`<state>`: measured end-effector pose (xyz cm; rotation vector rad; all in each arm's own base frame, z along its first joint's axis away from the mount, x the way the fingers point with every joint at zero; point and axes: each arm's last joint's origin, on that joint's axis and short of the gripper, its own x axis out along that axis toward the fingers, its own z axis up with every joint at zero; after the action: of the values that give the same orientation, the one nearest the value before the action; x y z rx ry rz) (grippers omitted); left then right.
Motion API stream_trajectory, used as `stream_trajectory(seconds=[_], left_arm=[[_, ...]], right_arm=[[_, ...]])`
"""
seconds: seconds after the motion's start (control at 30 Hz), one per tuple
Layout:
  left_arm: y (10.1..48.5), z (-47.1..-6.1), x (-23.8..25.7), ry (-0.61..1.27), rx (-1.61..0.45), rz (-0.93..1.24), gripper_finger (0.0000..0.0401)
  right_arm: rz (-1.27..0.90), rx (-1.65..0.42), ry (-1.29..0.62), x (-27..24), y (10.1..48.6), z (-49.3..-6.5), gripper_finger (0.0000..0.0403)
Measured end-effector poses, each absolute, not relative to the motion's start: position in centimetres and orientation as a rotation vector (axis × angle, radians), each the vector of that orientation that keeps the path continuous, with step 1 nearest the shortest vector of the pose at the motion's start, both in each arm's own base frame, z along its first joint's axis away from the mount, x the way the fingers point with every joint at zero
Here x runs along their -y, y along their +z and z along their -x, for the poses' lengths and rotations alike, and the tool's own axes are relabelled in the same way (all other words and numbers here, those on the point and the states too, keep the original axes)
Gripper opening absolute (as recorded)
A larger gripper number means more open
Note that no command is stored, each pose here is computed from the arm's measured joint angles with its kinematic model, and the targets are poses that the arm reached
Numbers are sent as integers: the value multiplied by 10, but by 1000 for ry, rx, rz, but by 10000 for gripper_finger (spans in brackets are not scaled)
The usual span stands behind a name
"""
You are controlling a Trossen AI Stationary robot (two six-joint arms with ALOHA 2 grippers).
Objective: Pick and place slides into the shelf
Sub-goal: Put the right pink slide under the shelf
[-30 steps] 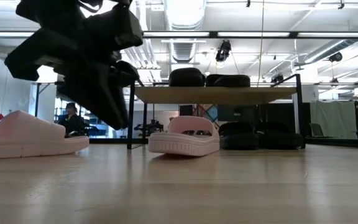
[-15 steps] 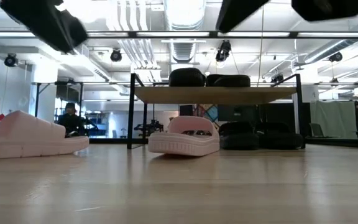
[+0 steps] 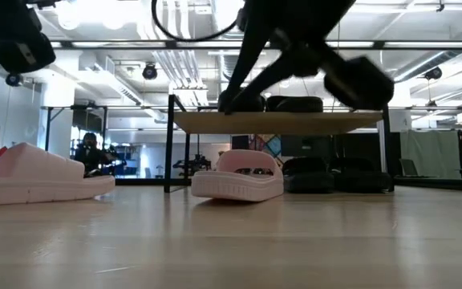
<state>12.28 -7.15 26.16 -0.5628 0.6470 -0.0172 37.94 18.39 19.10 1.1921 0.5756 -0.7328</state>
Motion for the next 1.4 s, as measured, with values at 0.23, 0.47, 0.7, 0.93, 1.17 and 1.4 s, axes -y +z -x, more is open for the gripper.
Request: stream_trajectory(seconds=[0.23,0.47,0.7,0.93,1.17,1.4], left_arm=[[265,-119,69,-28,-627,594,11],[261,-123,72,-24,-652,553,11],[255,-128,76,-7,-690,524,11],[248,-134,80,-5,-729,449,11],[243,-139,82,8,-756,431,11],[240,-141,84,15,-779,419,11]], right_arm=[[-1180,-642,-743,-187,162,-397,9],[-1143,-612,-758,-183,154,-413,9],[-1085,-627,-856,-166,146,-414,9],[-1031,-659,-936,-140,140,-416,9],[-955,-696,-1056,-101,137,-417,9],[-885,-736,-1202,-70,134,-411,9]])
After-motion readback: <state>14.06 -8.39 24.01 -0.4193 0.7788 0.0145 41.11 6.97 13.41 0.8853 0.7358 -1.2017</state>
